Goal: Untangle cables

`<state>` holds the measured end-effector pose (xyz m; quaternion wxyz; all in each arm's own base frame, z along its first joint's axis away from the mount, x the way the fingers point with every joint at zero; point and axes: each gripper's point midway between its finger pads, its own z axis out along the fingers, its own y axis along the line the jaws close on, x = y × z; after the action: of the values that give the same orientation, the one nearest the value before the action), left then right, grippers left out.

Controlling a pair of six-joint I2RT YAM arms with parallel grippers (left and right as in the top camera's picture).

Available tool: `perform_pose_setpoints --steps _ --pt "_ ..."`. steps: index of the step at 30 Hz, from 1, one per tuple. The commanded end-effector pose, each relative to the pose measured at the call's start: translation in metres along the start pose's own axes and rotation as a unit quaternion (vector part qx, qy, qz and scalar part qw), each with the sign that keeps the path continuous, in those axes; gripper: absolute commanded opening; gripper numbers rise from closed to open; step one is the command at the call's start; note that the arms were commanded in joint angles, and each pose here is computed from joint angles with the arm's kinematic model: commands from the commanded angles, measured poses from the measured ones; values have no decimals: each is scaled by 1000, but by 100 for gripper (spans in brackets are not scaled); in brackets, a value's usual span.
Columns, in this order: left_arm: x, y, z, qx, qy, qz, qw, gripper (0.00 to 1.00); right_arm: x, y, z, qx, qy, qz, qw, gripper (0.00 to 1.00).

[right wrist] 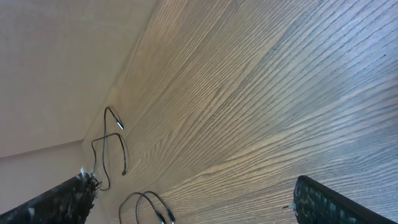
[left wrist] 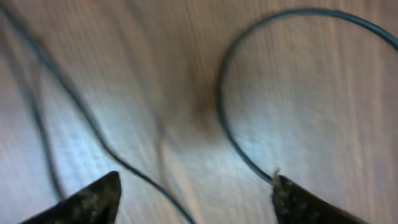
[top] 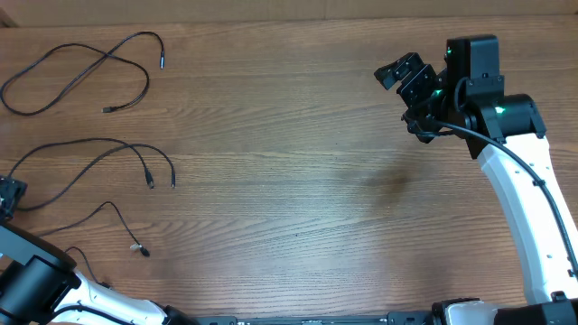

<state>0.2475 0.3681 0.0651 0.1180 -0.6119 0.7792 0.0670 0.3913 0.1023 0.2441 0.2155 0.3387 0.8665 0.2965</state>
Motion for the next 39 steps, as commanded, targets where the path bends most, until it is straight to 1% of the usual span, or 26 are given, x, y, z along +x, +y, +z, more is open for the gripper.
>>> perform_pose_setpoints --steps 1,2,4,5,10,11,16,17,18,21,23,28,30,32,36,39 --pt "-19 23 -19 -68 -48 -9 996 81 -4 5 -6 -7 -12 -7 1000 100" --pt "-21 28 -22 -83 -54 -21 995 82 -4 5 -6 -7 -12 -7 1000 100" --pt "-24 30 -23 -90 -61 -23 994 82 -4 5 -6 -7 -12 -7 1000 100" --pt "-26 30 -23 -88 -64 -24 994 80 -4 5 -6 -7 -12 -7 1000 100" --pt "-38 32 -21 -82 -84 -31 993 64 -4 5 -6 -7 -12 -7 1000 100" --pt "-40 31 -19 -81 -86 -29 993 62 -4 5 -6 -7 -12 -7 1000 100" --pt "-42 34 -2 -84 -81 -29 993 61 -4 5 -6 -7 -12 -7 1000 100" --pt "-43 35 1 -84 -82 -30 993 59 -4 5 -6 -7 -12 -7 1000 100" --pt "-46 34 5 -83 -86 -32 992 51 -4 6 -6 -7 -12 -7 1000 100" --pt "-55 31 7 -77 -102 -22 992 31 -4 5 -6 -7 -12 -7 1000 100" --pt "-60 30 7 -74 -111 -16 991 23 -4 5 -6 -7 -12 -7 1000 100" --pt "-60 29 20 -72 -105 -16 992 20 -4 5 -6 -7 -12 -7 1000 100" --pt "-55 30 31 -76 -93 -14 993 13 -4 5 -6 -7 -12 -7 1000 100" --pt "-50 32 43 -81 -80 -11 993 9 -4 5 -6 -7 -12 -7 1000 100" --pt "-41 34 64 -90 -59 -6 994 9 -4 5 -6 -7 -12 -7 1000 100" --pt "-42 35 66 -92 -61 -3 994 8 -4 5 -6 -7 -12 -7 1000 100"
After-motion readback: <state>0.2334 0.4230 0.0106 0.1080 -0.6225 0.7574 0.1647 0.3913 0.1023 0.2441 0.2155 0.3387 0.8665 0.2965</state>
